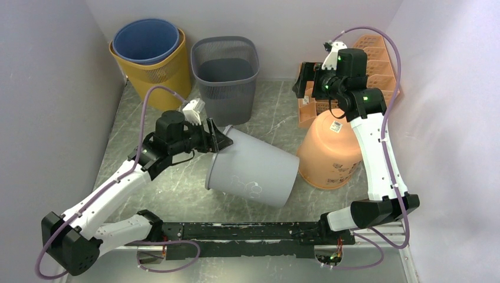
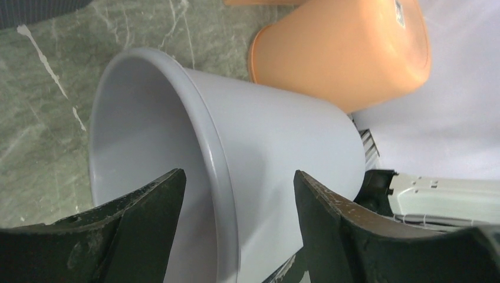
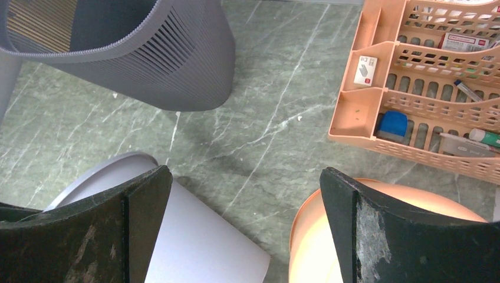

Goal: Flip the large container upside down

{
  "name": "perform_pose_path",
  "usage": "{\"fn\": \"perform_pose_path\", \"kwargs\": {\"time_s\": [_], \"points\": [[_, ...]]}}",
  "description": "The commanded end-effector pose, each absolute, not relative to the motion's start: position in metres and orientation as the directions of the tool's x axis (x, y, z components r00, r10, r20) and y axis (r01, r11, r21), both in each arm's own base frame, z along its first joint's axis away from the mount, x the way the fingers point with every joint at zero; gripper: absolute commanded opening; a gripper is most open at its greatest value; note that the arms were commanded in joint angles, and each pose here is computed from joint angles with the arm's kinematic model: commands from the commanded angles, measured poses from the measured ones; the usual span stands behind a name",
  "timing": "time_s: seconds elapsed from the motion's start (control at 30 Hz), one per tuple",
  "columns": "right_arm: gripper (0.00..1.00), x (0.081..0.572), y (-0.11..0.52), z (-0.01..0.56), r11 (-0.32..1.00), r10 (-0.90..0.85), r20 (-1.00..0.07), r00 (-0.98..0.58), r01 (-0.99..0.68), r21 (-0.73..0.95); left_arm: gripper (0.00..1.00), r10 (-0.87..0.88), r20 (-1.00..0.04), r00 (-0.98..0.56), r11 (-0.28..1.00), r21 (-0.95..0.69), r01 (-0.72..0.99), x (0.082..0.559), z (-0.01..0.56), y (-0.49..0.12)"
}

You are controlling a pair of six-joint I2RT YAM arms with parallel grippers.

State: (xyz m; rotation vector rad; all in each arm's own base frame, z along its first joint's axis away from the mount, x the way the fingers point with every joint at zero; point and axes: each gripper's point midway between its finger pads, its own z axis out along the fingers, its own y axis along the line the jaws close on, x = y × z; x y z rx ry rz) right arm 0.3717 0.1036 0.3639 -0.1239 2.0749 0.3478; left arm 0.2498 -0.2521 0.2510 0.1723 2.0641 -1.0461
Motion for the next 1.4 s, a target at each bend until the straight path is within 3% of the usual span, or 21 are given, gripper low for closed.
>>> {"fn": "perform_pose_path", "kwargs": {"time_s": [0.0,0.37,0.43,0.53,1.03,1.37], "points": [[1.0,0.37,0.1,0.374,0.955,0.036,-0.88,-0.474,-0.243,0.17,0.76,-0.142,-0.688,-0.712,0.625,-0.62,0.474,0.223,0.246,-0.249],[1.0,0.368,0.101,0.369,0.953,0.048,-0.876,-0.48,-0.24,0.183,0.45,-0.123,-0.62,-0.775,0.615,-0.661,0.431,0.191,0.215,-0.237],[1.0,0.367,0.1,0.368,0.954,0.049,-0.875,-0.482,-0.236,0.184,0.34,-0.12,-0.608,-0.785,0.62,-0.664,0.419,0.187,0.206,-0.235],[1.0,0.366,0.099,0.367,0.955,0.051,-0.873,-0.485,-0.232,0.185,0.08,-0.126,-0.583,-0.802,0.611,-0.683,0.4,0.181,0.195,-0.234],[1.0,0.368,0.098,0.37,0.958,0.047,-0.875,-0.482,-0.227,0.177,0.07,-0.277,-0.538,-0.796,0.351,-0.828,0.438,0.191,0.216,-0.261],[1.0,0.375,0.099,0.367,0.958,0.043,-0.871,-0.489,-0.227,0.174,0.07,-0.535,-0.35,-0.769,0.115,-0.932,0.344,0.232,0.219,-0.228]]}}
